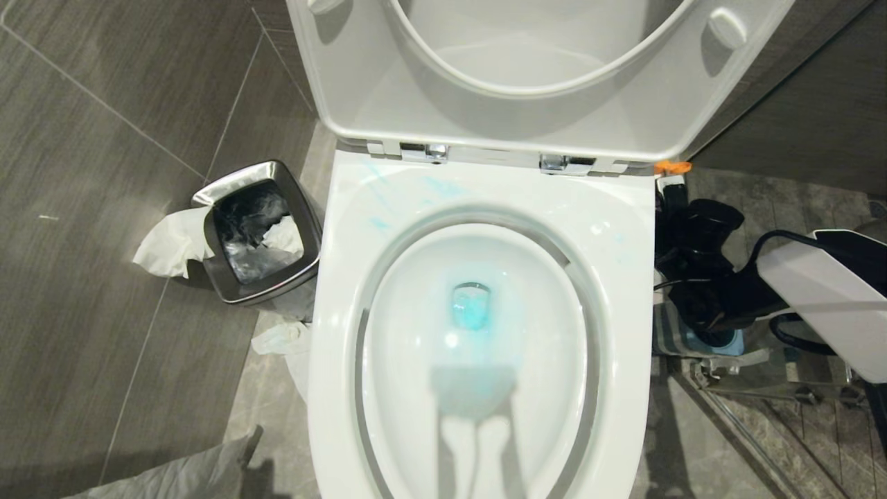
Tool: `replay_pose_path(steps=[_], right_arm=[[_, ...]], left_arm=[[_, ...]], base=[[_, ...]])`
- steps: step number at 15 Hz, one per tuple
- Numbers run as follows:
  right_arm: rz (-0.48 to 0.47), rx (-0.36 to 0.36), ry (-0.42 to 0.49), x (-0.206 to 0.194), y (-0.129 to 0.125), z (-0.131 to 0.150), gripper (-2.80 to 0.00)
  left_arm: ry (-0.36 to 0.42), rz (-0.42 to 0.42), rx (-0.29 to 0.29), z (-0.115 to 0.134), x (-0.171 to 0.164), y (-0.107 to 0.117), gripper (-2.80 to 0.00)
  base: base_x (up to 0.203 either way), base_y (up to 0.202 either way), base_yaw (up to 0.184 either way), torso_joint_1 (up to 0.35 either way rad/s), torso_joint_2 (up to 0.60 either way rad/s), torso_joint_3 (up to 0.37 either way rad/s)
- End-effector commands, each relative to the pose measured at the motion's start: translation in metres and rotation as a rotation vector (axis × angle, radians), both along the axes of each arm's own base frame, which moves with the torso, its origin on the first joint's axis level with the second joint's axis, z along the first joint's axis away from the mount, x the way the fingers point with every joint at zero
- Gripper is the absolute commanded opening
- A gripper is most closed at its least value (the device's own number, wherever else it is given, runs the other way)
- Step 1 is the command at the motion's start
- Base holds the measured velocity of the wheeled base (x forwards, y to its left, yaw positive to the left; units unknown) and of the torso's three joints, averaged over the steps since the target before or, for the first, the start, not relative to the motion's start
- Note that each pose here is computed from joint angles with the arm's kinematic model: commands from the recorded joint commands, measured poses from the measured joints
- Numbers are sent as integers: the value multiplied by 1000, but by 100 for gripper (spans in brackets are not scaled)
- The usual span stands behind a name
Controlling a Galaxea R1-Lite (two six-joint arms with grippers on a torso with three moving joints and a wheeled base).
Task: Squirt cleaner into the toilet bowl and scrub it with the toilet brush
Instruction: Place the cleaning agent on the floor
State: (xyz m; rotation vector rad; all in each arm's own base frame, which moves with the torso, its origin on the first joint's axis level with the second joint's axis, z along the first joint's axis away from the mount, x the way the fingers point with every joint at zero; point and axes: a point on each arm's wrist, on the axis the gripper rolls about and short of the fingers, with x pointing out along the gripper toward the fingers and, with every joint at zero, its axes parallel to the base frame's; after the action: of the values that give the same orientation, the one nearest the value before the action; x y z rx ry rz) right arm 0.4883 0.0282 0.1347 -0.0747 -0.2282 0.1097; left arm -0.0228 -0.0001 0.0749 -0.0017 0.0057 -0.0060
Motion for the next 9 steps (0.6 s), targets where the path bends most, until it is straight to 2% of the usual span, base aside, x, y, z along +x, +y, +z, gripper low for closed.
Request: replay_pose_path(steps=[1, 6, 9], right_arm=[[1, -1, -28, 8, 1, 1, -280], [9, -5, -38, 10, 5, 3, -280], [15, -9, -64, 12, 9, 14, -280]], left_arm=[[3, 0, 0, 0, 0, 0, -280], [3, 0, 2, 0, 0, 0, -280], [3, 0, 2, 0, 0, 0, -280]], base=[[0, 0, 0, 2, 2, -202], [0, 0, 0, 5, 6, -197], [0, 0, 0, 1, 1, -80]])
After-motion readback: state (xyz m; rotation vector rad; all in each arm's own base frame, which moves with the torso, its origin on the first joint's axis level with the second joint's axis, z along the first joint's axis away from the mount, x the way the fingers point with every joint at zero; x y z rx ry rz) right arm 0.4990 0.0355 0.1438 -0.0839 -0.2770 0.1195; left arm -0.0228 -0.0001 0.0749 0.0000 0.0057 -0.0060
